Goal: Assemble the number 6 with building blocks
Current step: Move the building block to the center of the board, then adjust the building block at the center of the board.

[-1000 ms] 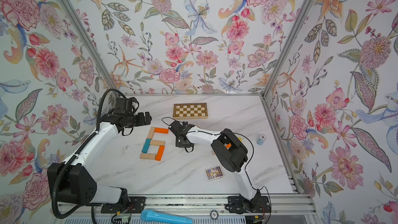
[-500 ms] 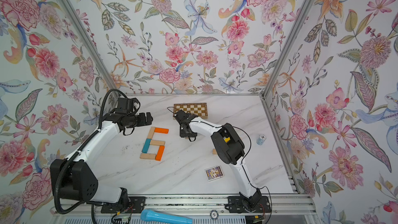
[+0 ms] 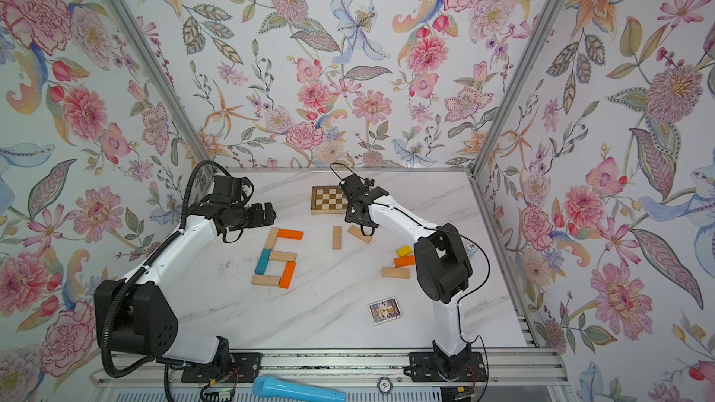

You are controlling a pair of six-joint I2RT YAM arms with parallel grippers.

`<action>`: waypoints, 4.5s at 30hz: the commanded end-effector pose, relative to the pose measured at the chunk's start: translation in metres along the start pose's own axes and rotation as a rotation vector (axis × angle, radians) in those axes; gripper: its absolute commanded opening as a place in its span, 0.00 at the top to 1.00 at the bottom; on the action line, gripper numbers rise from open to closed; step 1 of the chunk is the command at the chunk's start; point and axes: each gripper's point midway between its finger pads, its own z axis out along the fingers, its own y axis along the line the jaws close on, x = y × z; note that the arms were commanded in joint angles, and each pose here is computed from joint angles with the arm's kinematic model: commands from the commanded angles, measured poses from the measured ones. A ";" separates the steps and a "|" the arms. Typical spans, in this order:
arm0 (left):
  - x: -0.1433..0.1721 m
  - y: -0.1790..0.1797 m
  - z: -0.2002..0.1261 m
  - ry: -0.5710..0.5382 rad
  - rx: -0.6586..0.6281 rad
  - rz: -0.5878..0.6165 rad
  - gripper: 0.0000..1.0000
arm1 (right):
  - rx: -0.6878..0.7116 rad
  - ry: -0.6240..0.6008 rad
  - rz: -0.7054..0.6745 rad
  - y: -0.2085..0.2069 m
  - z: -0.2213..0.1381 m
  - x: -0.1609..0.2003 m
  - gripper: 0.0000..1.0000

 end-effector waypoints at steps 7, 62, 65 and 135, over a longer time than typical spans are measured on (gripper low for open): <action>0.008 -0.015 0.005 0.027 0.038 0.023 0.01 | 0.069 0.033 0.142 0.007 0.022 0.023 0.01; 0.009 -0.022 0.004 0.027 0.065 0.028 0.01 | 0.213 0.186 0.183 -0.006 0.068 0.056 0.01; 0.008 -0.022 0.003 0.025 0.065 0.028 0.01 | 0.205 0.205 0.194 -0.003 0.071 0.061 0.01; 0.064 -0.168 0.134 0.285 0.081 0.056 0.91 | -0.364 -0.014 0.043 -0.089 0.034 -0.021 0.70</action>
